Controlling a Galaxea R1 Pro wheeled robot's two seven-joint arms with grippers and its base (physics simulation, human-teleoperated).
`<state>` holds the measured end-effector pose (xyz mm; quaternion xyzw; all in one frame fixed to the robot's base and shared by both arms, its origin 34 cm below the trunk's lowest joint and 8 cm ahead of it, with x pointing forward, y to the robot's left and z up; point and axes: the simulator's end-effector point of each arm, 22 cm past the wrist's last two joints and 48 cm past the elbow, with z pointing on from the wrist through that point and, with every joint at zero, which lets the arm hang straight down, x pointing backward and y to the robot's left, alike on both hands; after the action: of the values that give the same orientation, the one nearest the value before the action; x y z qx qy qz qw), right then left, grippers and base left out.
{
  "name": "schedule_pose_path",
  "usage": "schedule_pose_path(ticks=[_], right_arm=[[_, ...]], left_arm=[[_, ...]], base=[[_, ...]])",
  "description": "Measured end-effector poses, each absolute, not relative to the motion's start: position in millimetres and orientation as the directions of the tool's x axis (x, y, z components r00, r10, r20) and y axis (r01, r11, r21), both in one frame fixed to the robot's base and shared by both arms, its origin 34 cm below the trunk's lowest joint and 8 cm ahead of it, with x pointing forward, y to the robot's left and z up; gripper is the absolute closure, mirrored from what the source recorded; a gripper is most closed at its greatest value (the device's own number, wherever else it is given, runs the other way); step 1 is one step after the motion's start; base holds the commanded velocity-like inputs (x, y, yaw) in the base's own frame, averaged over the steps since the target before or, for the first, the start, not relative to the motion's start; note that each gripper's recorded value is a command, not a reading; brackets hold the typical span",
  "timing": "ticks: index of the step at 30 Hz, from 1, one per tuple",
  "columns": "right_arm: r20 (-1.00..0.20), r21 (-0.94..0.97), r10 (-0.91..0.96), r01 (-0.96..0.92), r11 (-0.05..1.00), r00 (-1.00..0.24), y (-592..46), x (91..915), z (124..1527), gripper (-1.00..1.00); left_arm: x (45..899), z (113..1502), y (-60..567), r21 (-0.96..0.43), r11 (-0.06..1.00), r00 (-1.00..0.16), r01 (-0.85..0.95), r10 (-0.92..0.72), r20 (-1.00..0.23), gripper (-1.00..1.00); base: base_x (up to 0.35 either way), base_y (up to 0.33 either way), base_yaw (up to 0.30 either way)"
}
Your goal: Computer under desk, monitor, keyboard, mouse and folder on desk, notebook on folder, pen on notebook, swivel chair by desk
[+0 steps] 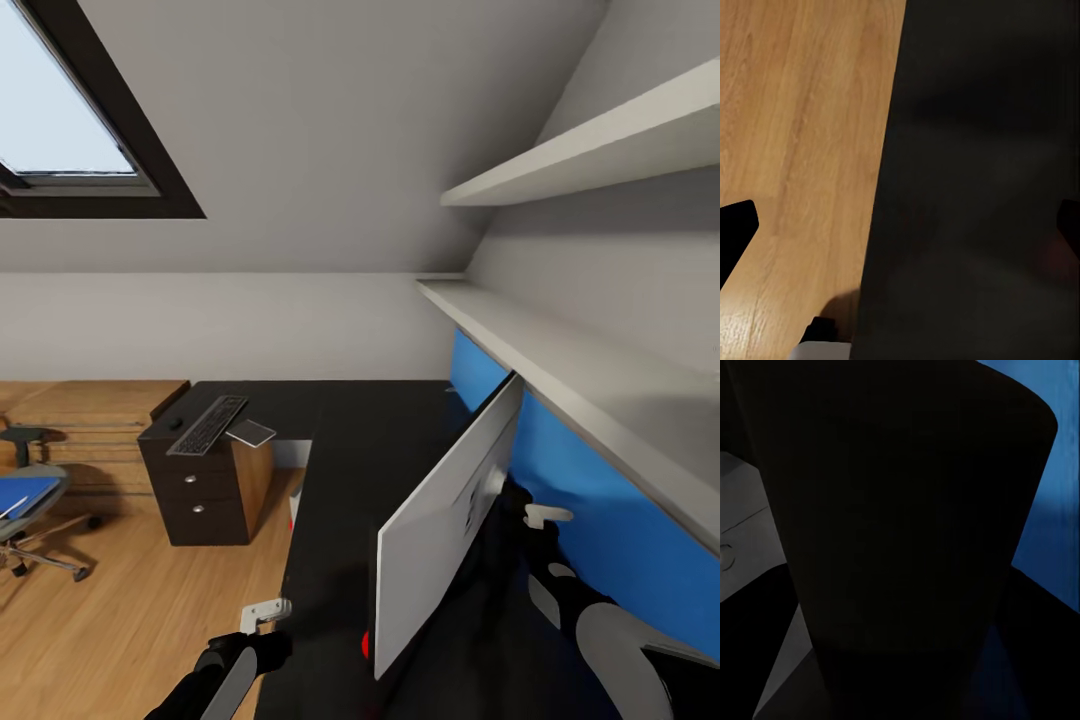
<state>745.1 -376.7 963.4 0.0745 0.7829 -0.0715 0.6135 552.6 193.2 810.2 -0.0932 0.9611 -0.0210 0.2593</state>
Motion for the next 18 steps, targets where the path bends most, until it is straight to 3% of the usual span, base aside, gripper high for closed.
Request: schedule_pose_path(ticks=[6,18], right_arm=[[-0.971,-0.023,0.026,0.201,0.979,-0.237,-375.6,745.4,963.5,1.00],[-0.971,-0.027,0.021,0.195,0.980,-0.237,-373.4,745.5,963.9,1.00]], left_arm=[[552.6,810.3,193.3,-0.089,0.982,-0.848,-0.168,-0.190,-0.495,-1.00],[552.6,810.6,193.6,-0.089,0.982,-0.847,-0.169,-0.191,-0.495,-1.00]], base=[[0.000,0.000,-0.125],[0.018,-0.018,-0.010]])
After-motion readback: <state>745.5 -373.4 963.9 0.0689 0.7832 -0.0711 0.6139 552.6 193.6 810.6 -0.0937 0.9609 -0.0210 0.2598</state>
